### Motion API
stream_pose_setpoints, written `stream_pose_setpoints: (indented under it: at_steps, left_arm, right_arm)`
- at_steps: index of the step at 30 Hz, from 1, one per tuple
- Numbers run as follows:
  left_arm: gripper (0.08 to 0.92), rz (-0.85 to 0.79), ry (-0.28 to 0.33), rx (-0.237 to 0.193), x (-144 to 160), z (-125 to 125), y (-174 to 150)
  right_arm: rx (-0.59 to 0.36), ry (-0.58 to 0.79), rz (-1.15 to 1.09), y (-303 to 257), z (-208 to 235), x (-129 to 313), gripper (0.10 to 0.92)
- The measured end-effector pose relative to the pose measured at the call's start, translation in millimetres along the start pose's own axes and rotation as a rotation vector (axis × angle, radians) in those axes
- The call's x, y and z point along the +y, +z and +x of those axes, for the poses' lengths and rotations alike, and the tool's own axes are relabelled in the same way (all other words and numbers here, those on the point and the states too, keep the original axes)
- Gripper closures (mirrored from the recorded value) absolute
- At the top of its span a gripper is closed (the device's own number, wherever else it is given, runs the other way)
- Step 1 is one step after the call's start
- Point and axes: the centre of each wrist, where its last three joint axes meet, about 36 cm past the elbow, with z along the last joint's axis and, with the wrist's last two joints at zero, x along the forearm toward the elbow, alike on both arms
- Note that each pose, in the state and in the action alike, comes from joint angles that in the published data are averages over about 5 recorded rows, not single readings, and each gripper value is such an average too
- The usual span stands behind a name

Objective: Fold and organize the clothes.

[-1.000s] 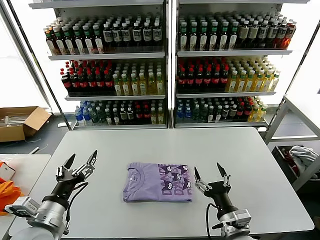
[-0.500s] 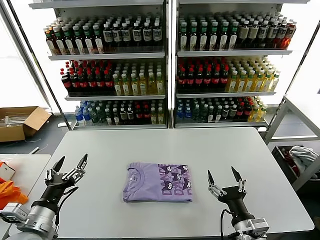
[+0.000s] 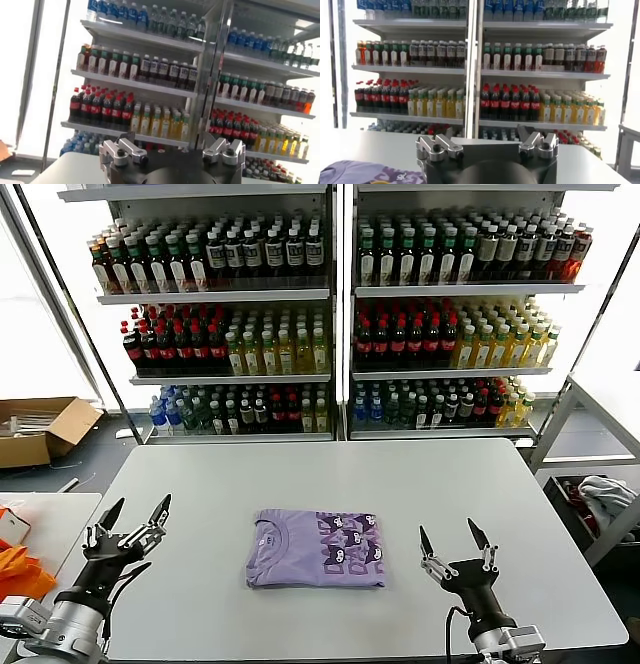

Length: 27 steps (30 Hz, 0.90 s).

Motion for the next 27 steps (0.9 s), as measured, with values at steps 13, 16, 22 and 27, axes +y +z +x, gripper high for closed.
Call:
stream_pose_setpoints:
  at_steps: [13,16,22,27]
  left_arm:
    - [0.177,-0.012,-0.002,-0.011,4.9,-0.4,-2.4]
    - [0.177,-0.014,-0.001,-0.012,4.7,-0.1,-3.2]
    - [0.177,-0.017,0.0,-0.009,5.1,1.3,-3.3]
    - [0.177,-0.027,-0.003,-0.014,7.5,1.8,-4.0]
  right_arm:
    - [0.001,0.01,0.012,1.1,0.4,-3.5,0.2]
    - [0.003,0.009,0.01,1.9,1.3,-2.4,0.2]
    - [-0.001,0.006,0.011,2.4,2.5,-1.8,0.2]
    - [-0.005,0.002,0.013,2.7,4.6,-1.5,0.2]
